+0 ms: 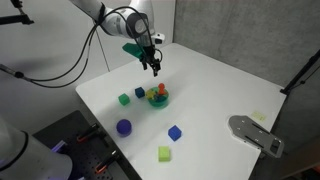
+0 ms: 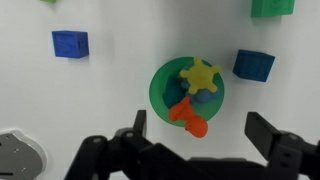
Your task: Put the yellow object inside the green bowl
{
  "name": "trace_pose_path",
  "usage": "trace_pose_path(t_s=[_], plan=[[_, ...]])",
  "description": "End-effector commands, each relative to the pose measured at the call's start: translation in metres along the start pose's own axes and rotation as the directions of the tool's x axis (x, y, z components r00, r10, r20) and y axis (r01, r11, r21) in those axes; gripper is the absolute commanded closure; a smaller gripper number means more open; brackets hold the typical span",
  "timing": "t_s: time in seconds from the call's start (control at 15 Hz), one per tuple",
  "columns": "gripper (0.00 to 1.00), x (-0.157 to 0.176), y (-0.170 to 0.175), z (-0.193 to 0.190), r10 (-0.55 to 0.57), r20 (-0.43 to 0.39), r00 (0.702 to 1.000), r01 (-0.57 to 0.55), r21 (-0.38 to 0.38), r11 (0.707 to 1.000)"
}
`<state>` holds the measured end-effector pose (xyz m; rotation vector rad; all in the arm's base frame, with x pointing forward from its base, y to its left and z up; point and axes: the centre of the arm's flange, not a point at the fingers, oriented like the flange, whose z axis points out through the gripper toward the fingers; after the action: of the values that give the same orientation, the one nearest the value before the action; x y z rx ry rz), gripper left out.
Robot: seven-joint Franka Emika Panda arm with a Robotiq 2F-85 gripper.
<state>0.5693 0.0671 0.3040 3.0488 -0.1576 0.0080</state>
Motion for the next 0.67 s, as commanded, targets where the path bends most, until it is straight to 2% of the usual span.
trace_pose_path(t_s=[0.0,0.2,0.4,0.6], plan=[[0.0,-0.041,0.035,-0.053,-0.035,0.04,0.999,0.035,0.001,0.999],[0.0,-0.071,0.066,-0.083,-0.05,0.085,0.995,0.048,0.022,0.999],[0.0,-0.098,0.098,-0.103,-0.061,0.135,0.989,0.05,0.081,0.995],[0.0,-0.12,0.124,-0.127,-0.062,0.183,0.981,0.045,0.093,0.995]])
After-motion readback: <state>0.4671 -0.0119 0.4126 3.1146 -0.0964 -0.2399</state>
